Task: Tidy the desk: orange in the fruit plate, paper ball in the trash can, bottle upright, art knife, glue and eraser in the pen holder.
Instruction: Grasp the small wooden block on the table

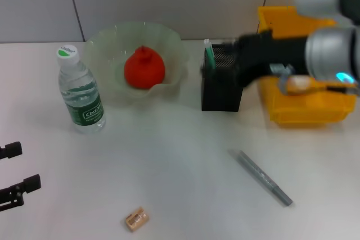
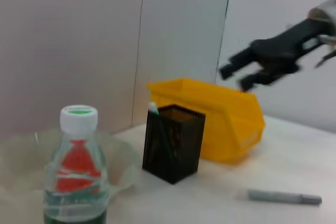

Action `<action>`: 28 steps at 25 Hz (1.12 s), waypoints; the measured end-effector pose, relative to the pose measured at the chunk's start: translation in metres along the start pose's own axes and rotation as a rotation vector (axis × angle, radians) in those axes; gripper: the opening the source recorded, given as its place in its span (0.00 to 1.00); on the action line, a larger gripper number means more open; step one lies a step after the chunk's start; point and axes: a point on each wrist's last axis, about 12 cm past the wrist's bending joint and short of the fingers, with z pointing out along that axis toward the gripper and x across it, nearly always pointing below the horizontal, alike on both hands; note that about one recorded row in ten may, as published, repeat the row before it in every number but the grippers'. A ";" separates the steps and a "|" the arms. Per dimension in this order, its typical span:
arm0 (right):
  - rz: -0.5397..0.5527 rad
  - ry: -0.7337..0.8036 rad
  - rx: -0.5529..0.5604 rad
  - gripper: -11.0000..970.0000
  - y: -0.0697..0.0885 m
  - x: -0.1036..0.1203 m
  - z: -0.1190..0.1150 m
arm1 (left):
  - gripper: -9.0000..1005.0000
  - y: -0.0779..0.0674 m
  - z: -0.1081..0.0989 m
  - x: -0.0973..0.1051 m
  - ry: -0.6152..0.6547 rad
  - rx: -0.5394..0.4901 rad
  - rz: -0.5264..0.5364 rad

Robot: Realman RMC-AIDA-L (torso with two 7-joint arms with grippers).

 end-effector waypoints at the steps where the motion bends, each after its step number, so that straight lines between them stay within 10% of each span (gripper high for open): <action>1: -0.007 -0.006 -0.050 0.67 -0.001 0.005 -0.005 | 0.81 0.001 0.000 -0.004 0.013 0.004 -0.003; 13: -0.018 -0.153 -0.394 0.67 -0.018 0.120 -0.047 | 0.81 0.009 0.007 -0.049 0.176 -0.006 -0.044; 28: 0.039 -0.189 -0.365 0.67 -0.010 0.166 -0.070 | 0.81 -0.006 0.093 -0.066 0.632 0.046 -0.032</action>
